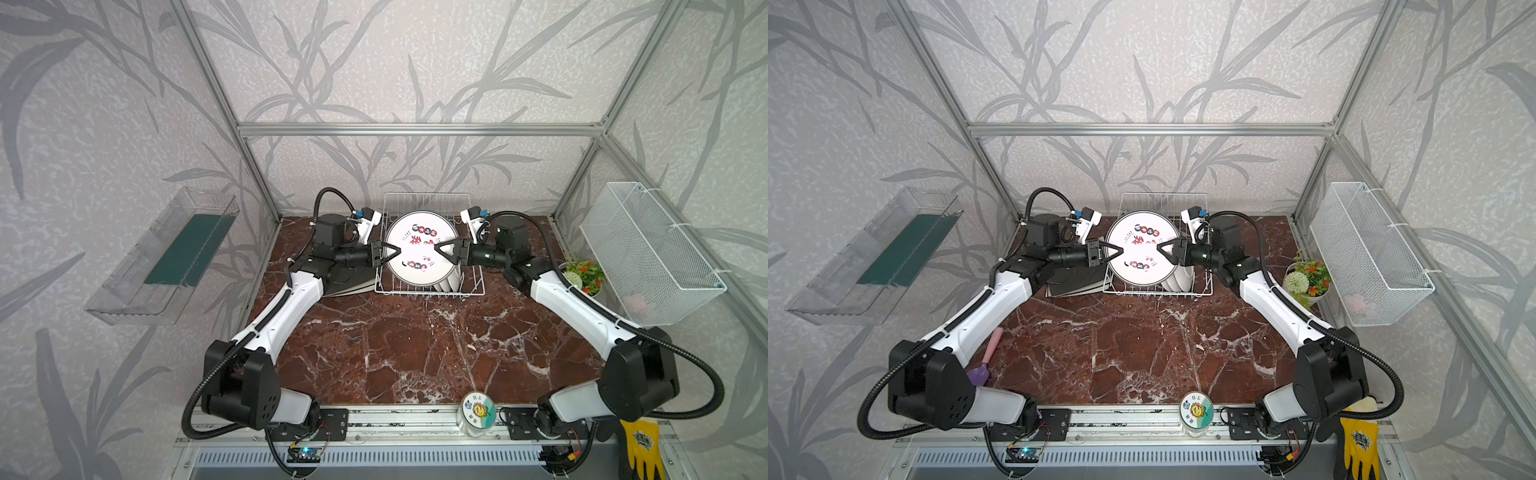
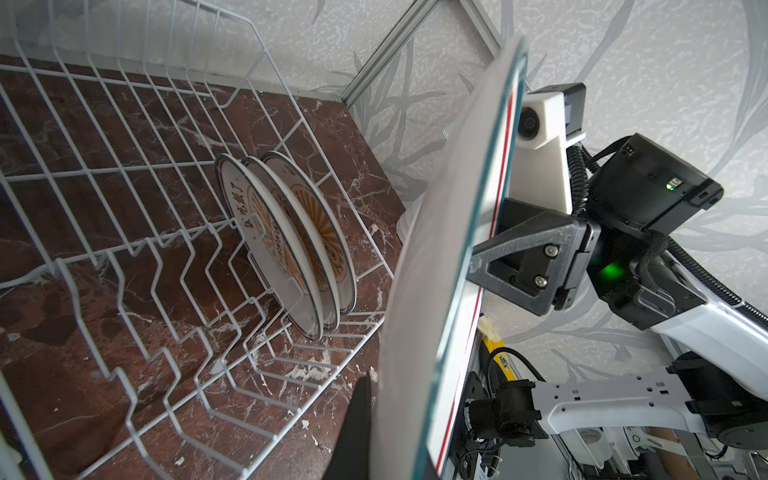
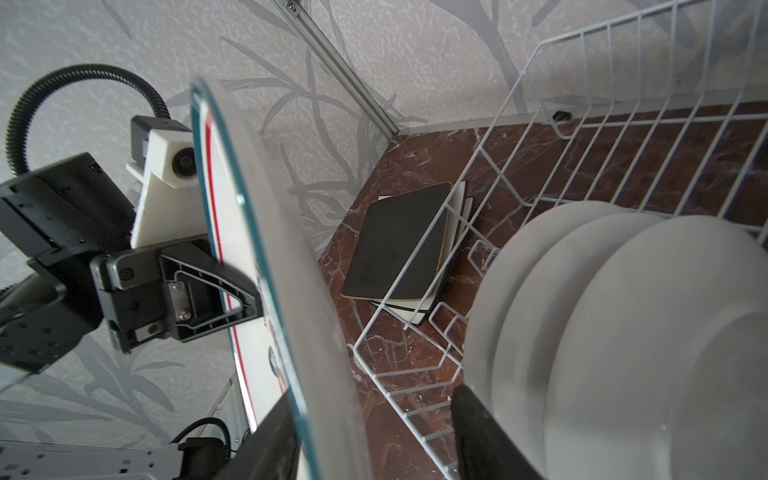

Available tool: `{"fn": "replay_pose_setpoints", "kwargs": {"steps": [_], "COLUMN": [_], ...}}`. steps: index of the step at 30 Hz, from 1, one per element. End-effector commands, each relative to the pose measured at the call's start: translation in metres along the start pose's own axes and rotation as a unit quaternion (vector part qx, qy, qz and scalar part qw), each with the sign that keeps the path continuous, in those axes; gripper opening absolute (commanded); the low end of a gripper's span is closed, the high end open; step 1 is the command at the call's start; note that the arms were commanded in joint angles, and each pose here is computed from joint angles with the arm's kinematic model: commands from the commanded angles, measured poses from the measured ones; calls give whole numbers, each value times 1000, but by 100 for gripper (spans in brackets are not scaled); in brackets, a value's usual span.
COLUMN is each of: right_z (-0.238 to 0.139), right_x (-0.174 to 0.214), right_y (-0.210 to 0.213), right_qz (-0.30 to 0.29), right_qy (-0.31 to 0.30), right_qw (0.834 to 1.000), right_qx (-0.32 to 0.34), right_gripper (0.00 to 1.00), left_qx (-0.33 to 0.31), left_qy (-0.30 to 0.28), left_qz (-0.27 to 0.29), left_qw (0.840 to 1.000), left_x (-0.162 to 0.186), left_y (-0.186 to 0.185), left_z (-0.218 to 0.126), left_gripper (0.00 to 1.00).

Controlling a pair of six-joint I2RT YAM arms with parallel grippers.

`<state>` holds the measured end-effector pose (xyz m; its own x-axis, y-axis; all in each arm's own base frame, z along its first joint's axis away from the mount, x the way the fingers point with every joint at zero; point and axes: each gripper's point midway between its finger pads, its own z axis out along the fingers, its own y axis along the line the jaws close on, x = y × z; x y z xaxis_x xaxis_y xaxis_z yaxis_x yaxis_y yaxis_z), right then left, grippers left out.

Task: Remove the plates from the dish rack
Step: 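Grasp the patterned plate's opposite edge with the right gripper, holding with both, then release the right gripper and lower the plate onto the table with the left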

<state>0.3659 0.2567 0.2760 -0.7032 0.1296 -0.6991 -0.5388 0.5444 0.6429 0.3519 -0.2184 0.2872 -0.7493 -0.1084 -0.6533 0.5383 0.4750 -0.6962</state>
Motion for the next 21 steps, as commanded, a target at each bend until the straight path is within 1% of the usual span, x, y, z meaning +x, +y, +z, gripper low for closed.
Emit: {"fn": "replay_pose_setpoints", "kwargs": {"steps": [1, 2, 3, 7, 11, 16, 18, 21], "right_z": [-21, -25, -30, -49, -62, -72, -75, -76], "right_x": [-5, -3, -2, 6, 20, 35, 36, 36], "right_y": [11, 10, 11, 16, 18, 11, 11, 14], "right_qz": [-47, -61, -78, -152, -209, -232, -234, -239], "right_qy": [5, 12, 15, 18, 35, 59, 57, 50], "right_qw": [998, 997, 996, 986, 975, 967, 966, 966], "right_qx": [29, 39, 48, 63, 71, 90, 96, 89], "right_gripper": [77, 86, 100, 99, 99, 99, 99, 99], "left_qx": [-3, -7, -10, -21, -46, -72, -80, -77], "left_qy": [-18, -13, -8, 11, 42, 72, 86, 103], "left_qz": [23, 18, 12, -11, -43, -75, -93, -120], "left_qw": [1000, 1000, 1000, 1000, 997, 992, 989, 984], "left_x": [-14, -11, -8, 10, 40, 79, 96, 121], "left_y": [-22, -23, -24, -26, -22, -19, -19, -16], "left_z": [-22, -26, -28, -37, -47, -63, -69, -71], "left_gripper": [0, 0, 0, 0, 0, 0, 0, 0]}}
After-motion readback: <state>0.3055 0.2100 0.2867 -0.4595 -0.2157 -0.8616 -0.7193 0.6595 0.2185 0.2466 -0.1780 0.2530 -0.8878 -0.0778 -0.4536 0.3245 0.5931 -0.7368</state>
